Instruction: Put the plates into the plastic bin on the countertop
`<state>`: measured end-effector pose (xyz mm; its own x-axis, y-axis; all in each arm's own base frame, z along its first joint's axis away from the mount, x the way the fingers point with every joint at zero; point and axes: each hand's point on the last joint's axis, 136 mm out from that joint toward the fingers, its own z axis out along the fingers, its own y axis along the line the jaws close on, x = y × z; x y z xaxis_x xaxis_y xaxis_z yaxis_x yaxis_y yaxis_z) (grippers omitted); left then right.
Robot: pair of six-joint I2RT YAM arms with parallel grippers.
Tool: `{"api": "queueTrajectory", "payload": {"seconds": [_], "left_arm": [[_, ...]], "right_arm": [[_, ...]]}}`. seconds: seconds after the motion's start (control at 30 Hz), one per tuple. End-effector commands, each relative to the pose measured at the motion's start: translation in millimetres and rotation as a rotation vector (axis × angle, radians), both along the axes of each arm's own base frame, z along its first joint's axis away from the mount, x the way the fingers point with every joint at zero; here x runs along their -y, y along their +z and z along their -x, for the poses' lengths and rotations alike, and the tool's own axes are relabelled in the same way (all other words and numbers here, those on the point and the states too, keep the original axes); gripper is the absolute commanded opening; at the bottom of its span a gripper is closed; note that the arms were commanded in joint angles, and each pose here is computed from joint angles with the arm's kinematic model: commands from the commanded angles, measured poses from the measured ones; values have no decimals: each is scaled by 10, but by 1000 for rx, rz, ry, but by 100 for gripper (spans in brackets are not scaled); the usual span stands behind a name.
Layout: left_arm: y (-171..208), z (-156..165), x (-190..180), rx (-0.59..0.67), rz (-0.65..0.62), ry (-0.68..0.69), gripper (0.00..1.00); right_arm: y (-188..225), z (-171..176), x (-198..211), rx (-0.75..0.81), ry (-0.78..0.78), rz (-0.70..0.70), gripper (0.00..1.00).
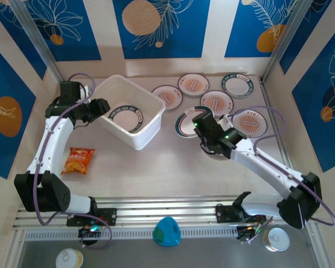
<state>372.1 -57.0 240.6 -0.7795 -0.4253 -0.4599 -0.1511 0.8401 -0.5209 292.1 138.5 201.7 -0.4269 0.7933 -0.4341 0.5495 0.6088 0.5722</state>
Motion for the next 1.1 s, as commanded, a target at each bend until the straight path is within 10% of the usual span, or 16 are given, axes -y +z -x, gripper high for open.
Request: {"api": "queueTrajectory", "payload": {"seconds": [0.0, 0.47, 1.07], "left_arm": [[75, 37, -20, 6, -55, -25, 51], [-35, -22, -67, -15, -65, -4, 50], [-349, -141, -150, -122, -78, 25, 45]], "right_arm": [[552, -85, -41, 158, 97, -1, 0], [1774, -801, -1358, 347, 576, -57, 0], [1015, -1192, -2495, 95, 814, -158, 0]]}}
